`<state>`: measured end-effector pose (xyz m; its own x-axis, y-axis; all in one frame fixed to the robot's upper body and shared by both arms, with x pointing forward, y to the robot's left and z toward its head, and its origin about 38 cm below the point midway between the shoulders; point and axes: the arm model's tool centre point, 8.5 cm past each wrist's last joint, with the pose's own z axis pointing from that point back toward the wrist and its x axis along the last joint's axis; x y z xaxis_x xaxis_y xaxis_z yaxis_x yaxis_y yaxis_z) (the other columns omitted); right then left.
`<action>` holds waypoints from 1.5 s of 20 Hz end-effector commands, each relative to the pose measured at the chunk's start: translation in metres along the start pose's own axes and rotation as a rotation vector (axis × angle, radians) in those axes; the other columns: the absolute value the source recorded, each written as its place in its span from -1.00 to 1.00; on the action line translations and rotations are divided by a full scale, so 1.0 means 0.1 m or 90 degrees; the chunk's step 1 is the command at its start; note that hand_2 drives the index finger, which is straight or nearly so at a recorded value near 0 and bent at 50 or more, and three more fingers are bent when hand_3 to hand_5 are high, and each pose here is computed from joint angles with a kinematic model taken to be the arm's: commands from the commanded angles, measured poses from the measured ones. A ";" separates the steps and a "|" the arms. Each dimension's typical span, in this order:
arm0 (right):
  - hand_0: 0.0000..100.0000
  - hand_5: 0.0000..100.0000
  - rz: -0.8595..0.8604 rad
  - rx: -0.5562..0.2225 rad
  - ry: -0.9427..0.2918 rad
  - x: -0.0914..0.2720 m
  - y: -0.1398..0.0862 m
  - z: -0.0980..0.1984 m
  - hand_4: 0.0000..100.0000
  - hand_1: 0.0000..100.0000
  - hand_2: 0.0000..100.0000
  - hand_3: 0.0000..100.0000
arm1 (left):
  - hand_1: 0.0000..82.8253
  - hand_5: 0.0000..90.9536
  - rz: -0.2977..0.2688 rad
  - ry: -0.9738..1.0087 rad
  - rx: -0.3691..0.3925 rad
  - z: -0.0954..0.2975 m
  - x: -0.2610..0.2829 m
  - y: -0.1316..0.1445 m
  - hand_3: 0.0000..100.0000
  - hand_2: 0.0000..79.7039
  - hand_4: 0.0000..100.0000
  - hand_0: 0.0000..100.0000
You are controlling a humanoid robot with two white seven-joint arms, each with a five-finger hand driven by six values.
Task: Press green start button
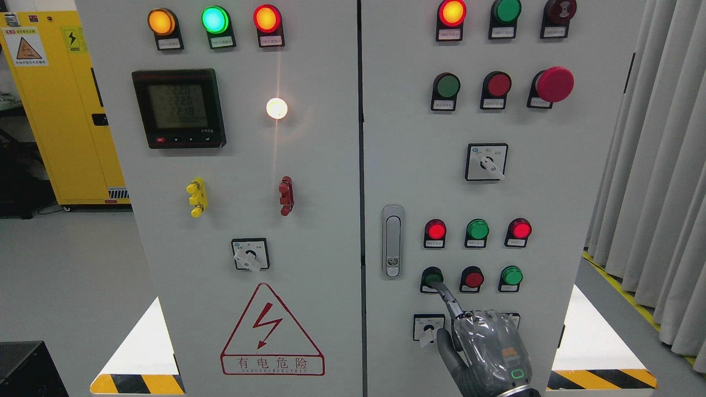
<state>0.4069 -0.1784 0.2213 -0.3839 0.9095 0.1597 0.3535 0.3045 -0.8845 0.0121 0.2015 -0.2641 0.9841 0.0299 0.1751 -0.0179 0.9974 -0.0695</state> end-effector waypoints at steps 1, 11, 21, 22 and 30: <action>0.60 1.00 -0.006 -0.007 -0.002 0.03 -0.01 0.01 0.99 0.81 -1.00 0.87 | 0.34 -1.00 0.000 -0.001 0.000 0.00 0.00 0.00 -1.00 -1.00 -1.00 -0.76; 0.67 1.00 -0.024 -0.056 -0.038 0.23 -0.23 0.07 0.99 0.80 -1.00 0.88 | 0.34 -1.00 0.000 0.000 0.000 0.00 0.00 0.00 -1.00 -1.00 -1.00 -0.76; 0.64 0.78 -0.315 -0.077 -0.050 0.39 -0.18 0.27 0.81 0.67 -1.00 0.69 | 0.34 -1.00 0.000 0.000 0.000 0.00 0.00 0.00 -1.00 -1.00 -1.00 -0.76; 0.56 0.60 -0.363 -0.078 -0.045 0.38 -0.16 0.31 0.51 0.62 -1.00 0.32 | 0.34 -1.00 0.000 0.000 0.000 0.00 0.00 0.00 -1.00 -1.00 -1.00 -0.76; 0.44 -0.91 -0.707 -0.098 -0.029 0.43 -0.23 0.51 -0.93 0.37 -1.00 -0.99 | 0.34 -1.00 0.000 0.000 0.000 0.00 0.00 0.00 -1.00 -1.00 -1.00 -0.76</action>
<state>0.3564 -0.1664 0.2172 -0.5760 0.4191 0.7018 0.0633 0.8788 -0.4729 0.0121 0.2015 -0.2641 0.9841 0.0299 0.1752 -0.0179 0.9974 -0.0696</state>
